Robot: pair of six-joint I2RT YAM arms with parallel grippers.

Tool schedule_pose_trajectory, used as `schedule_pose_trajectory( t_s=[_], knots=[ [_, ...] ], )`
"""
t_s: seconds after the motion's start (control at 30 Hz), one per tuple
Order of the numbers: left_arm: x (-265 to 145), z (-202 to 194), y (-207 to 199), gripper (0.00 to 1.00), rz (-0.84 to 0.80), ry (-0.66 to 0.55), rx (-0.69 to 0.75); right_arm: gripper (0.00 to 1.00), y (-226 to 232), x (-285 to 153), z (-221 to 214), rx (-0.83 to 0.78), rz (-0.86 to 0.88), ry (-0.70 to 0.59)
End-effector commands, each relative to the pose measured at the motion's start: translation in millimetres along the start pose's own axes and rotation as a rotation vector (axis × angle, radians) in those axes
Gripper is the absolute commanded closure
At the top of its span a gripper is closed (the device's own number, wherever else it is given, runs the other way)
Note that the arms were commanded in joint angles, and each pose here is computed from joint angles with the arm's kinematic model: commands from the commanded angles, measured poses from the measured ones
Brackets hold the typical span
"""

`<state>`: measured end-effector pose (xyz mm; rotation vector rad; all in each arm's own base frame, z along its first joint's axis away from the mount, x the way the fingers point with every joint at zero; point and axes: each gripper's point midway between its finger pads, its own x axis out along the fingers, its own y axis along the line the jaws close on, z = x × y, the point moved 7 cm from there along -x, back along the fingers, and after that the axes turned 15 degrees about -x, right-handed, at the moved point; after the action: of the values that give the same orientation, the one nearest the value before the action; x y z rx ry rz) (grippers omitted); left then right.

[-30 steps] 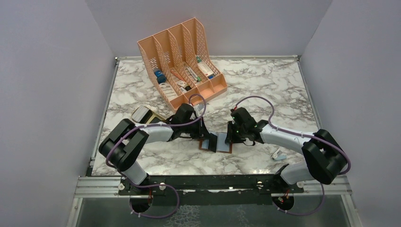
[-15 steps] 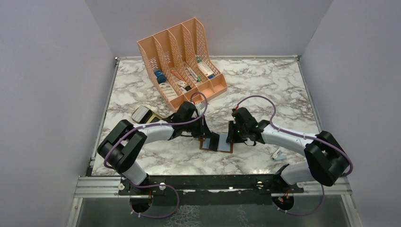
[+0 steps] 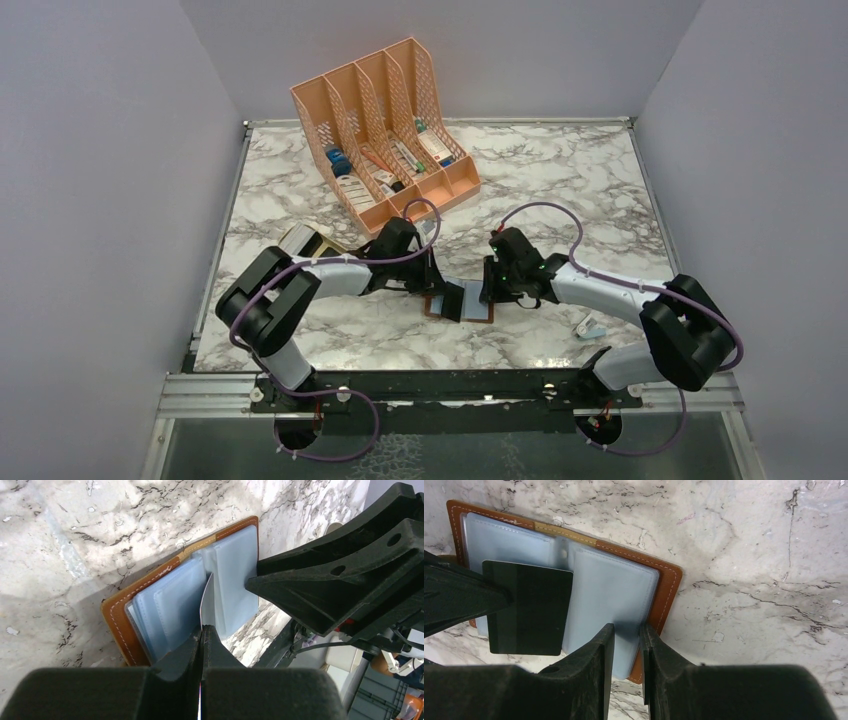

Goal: Put the credit cards into the card holder
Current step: Insert the credit card into the card holder.

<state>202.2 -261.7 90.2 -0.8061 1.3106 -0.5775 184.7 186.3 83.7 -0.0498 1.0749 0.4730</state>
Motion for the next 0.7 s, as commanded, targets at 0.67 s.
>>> schedule_pose_trajectory(
  t_s=[0.67],
  knots=[
    [15.3, 8.3, 3.0, 1.0, 0.005, -0.071, -0.027, 0.76, -5.0, 7.5, -11.6, 0.023, -0.021, 0.005]
  ],
)
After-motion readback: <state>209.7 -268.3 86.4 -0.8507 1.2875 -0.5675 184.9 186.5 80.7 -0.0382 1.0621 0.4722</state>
